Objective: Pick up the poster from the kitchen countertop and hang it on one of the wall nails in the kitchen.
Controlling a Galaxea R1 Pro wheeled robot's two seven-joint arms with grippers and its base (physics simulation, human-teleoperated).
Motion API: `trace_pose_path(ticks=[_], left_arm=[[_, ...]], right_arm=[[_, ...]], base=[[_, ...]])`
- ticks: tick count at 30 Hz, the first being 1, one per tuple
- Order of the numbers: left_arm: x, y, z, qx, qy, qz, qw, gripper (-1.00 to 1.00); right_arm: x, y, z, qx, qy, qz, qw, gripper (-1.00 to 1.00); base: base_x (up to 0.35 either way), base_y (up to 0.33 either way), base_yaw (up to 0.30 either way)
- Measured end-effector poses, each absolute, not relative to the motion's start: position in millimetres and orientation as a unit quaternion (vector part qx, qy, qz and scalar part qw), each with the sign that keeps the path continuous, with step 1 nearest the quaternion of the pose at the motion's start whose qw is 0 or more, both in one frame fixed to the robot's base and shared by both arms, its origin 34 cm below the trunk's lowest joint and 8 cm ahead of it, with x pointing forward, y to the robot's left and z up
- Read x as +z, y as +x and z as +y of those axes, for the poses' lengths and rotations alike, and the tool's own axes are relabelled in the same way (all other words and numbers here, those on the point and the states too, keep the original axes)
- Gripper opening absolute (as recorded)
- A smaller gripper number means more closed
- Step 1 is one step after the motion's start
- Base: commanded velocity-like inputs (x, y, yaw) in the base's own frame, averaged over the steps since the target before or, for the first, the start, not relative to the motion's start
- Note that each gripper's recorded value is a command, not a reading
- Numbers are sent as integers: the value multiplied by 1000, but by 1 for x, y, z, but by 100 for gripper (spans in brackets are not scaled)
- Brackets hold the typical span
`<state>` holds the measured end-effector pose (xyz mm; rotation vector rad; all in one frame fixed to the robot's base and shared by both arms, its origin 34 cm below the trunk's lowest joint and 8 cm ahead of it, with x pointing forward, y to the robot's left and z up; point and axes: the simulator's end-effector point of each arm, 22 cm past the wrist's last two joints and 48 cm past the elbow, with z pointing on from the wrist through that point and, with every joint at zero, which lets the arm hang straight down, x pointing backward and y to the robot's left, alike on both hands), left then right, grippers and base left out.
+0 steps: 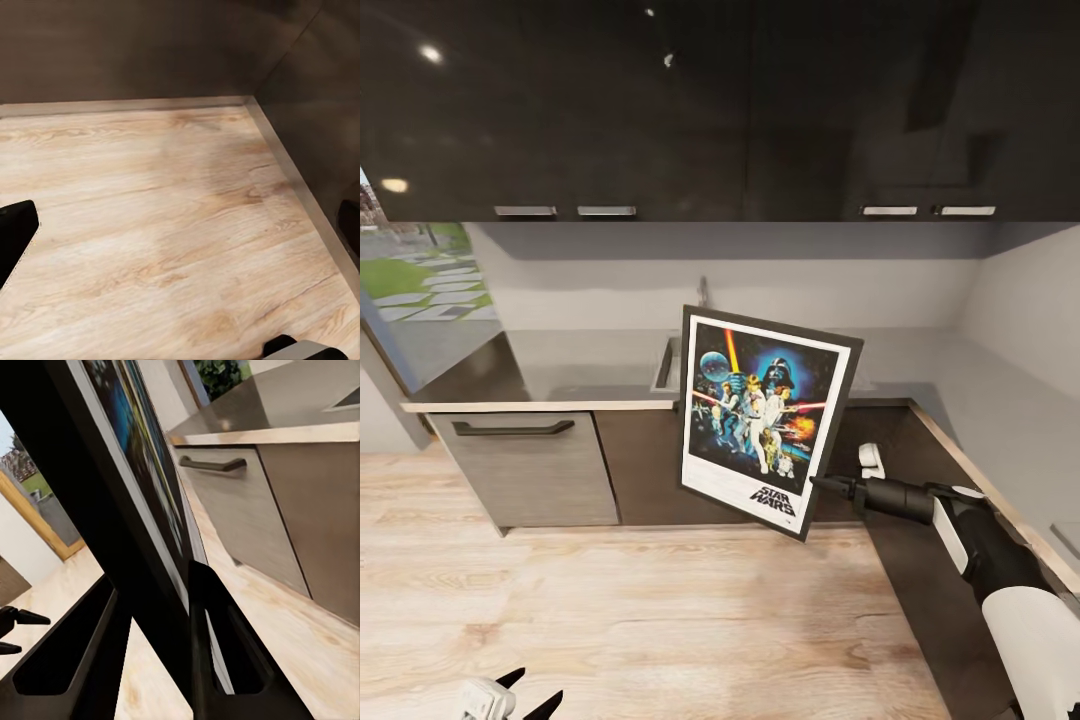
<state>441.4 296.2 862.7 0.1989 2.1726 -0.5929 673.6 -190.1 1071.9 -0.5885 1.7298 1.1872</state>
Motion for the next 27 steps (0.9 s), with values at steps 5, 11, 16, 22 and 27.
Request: trace_pose_path(ticks=[5, 11, 16, 22, 27], left_arm=[[863, 442, 296, -237, 79, 869, 427, 100], [863, 442, 297, -237, 79, 869, 427, 100], [863, 442, 297, -237, 79, 869, 427, 100], [863, 442, 297, -236, 79, 869, 427, 100], [863, 442, 297, -236, 79, 869, 427, 100]], right_arm=[[1072, 674, -190, 482, -240, 703, 464, -100], [1072, 674, -190, 481, -241, 703, 465, -100], [1072, 674, -189, 481, -242, 704, 464, -100], [1072, 674, -189, 480, -242, 704, 464, -100], [1071, 674, -189, 480, -242, 704, 464, -100]], base=[[0, 246, 166], [0, 88, 261], [0, 143, 283], [0, 268, 287], [0, 289, 134]])
